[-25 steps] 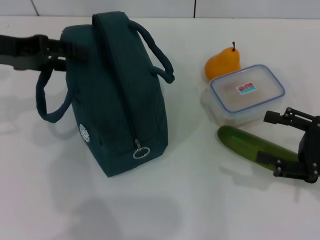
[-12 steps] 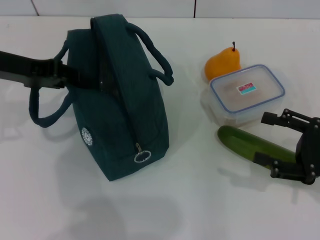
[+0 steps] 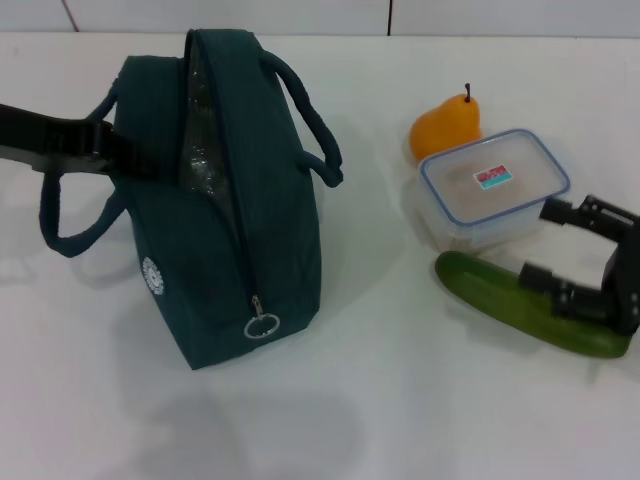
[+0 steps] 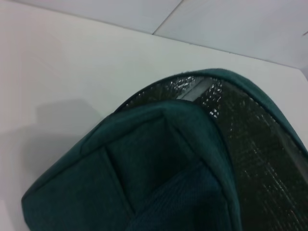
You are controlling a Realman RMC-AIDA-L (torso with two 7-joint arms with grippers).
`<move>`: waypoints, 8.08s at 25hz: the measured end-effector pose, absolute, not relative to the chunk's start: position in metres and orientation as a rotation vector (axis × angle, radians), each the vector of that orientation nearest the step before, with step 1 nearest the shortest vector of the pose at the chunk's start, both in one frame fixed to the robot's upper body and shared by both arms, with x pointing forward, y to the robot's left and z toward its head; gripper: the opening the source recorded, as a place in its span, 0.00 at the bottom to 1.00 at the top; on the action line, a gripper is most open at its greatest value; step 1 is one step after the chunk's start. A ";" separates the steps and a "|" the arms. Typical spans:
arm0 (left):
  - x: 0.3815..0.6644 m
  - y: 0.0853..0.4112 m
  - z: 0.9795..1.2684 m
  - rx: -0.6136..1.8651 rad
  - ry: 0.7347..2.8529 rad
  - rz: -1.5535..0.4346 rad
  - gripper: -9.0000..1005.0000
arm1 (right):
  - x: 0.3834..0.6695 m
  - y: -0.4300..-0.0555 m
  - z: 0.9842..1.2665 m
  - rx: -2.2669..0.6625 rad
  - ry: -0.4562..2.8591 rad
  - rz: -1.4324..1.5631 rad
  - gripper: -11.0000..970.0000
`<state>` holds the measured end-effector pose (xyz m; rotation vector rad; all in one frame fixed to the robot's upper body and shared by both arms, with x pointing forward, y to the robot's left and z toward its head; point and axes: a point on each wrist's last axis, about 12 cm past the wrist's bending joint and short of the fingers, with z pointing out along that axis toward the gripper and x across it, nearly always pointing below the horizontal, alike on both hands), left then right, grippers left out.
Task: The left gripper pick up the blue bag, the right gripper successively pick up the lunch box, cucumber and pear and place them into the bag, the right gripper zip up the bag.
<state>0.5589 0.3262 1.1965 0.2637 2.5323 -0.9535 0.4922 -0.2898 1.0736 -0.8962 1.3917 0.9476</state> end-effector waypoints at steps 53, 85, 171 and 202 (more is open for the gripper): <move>0.576 0.294 1.217 0.381 2.467 -1.048 0.05 | 0.596 -0.275 1.051 0.029 2.014 0.975 0.82; 0.584 0.286 1.218 0.382 2.465 -1.076 0.05 | 0.582 -0.274 1.059 0.086 1.974 1.205 0.75; 0.586 0.278 1.212 0.459 2.410 -1.118 0.05 | 0.535 -0.307 1.060 0.506 1.696 1.568 0.11; 0.587 0.276 1.210 0.512 2.383 -1.123 0.05 | 0.513 -0.317 1.061 0.729 1.416 1.707 0.11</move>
